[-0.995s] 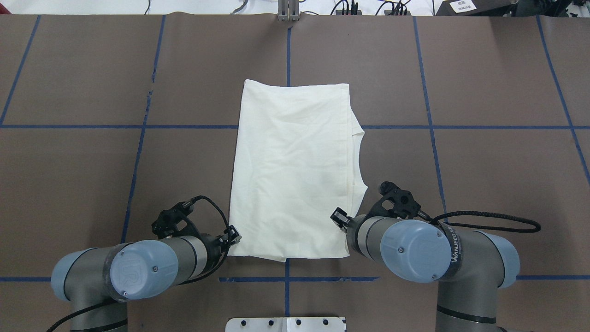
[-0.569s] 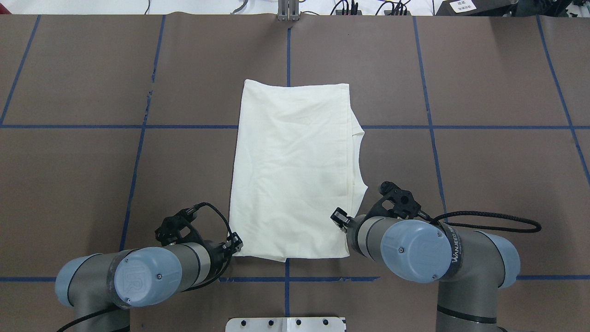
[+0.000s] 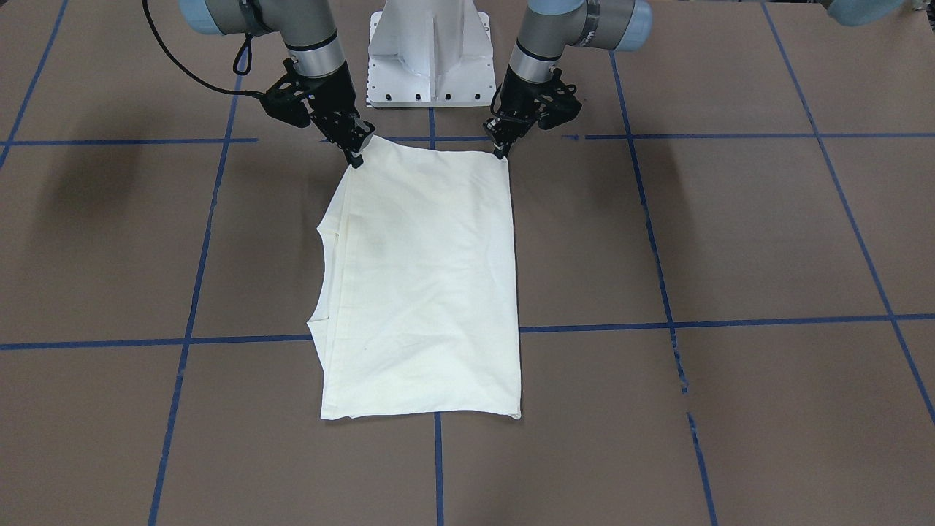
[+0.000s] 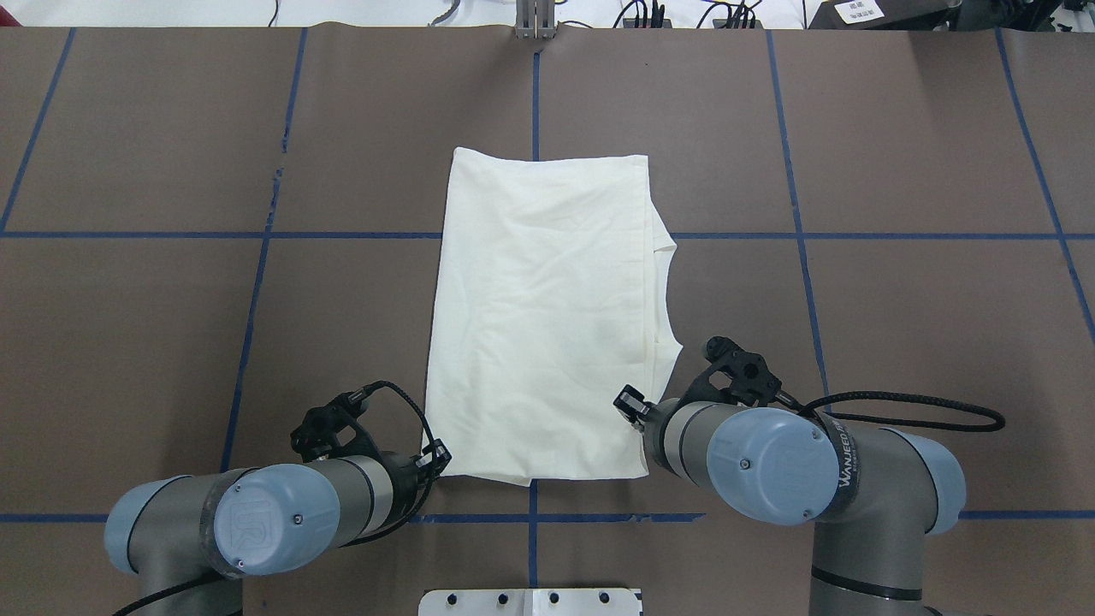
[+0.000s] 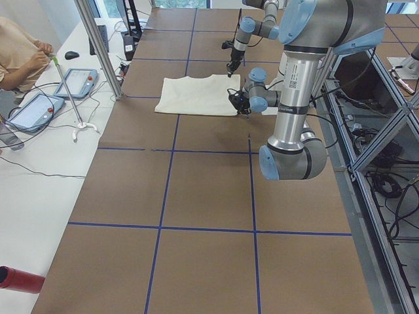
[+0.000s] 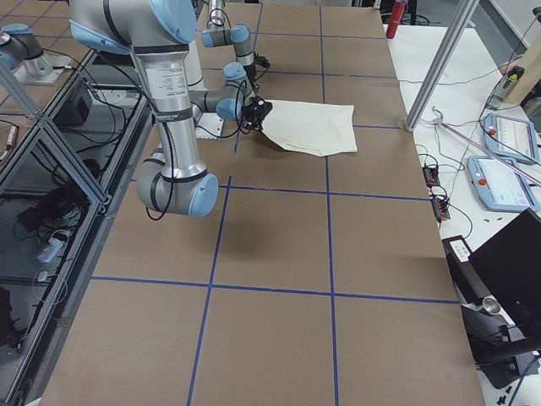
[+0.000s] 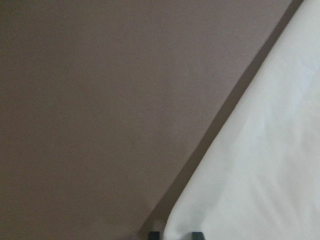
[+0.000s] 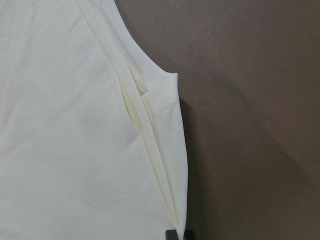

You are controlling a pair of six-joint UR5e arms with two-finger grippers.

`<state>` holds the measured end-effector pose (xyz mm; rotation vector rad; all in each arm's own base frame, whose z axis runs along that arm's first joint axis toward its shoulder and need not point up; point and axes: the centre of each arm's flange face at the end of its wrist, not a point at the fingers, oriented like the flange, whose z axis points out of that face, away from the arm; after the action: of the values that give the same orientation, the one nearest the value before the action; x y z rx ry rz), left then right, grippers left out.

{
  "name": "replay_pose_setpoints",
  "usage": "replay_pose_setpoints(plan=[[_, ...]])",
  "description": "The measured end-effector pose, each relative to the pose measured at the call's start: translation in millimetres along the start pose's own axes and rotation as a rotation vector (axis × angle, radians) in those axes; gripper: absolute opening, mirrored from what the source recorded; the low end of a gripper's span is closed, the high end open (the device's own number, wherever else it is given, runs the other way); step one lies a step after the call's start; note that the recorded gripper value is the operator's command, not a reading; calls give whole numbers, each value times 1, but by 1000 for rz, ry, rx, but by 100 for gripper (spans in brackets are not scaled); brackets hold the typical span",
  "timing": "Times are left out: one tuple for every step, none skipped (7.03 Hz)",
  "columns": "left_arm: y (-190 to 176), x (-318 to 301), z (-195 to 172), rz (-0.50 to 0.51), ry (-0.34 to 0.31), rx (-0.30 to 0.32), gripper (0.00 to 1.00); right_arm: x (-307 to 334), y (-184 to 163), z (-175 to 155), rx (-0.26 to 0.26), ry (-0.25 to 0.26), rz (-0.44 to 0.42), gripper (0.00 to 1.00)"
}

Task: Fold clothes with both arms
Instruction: 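Grasp the near edge with both grippers and fold it toward the far edge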

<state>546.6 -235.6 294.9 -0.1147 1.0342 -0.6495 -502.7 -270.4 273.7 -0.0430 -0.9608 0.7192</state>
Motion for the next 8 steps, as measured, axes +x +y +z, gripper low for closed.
replay_pose_setpoints(plan=[[0,1,-1,-1,2,-1,0,0,0,0,1,1,0,0],[-2,5,-12,-3,18,-6,0,1,0,1,1,2,0,0],[-7,5,-41,-6,48,-19,0,1,-1,0,1,0,1,0],[-11,0,-73,-11,73,-35,0,0,-1,-6,-2,-9,4,0],[-7,-2,-96,-32,94,-59,0,1,2,-19,-18,-25,5,0],[4,-2,-116,-67,115,-98,0,4,9,-32,-41,-37,1,0],[18,-1,-135,-107,135,-141,0,5,16,-44,-65,-53,-2,0],[26,4,-152,-143,154,-173,0,3,20,-63,-96,-79,-2,0]])
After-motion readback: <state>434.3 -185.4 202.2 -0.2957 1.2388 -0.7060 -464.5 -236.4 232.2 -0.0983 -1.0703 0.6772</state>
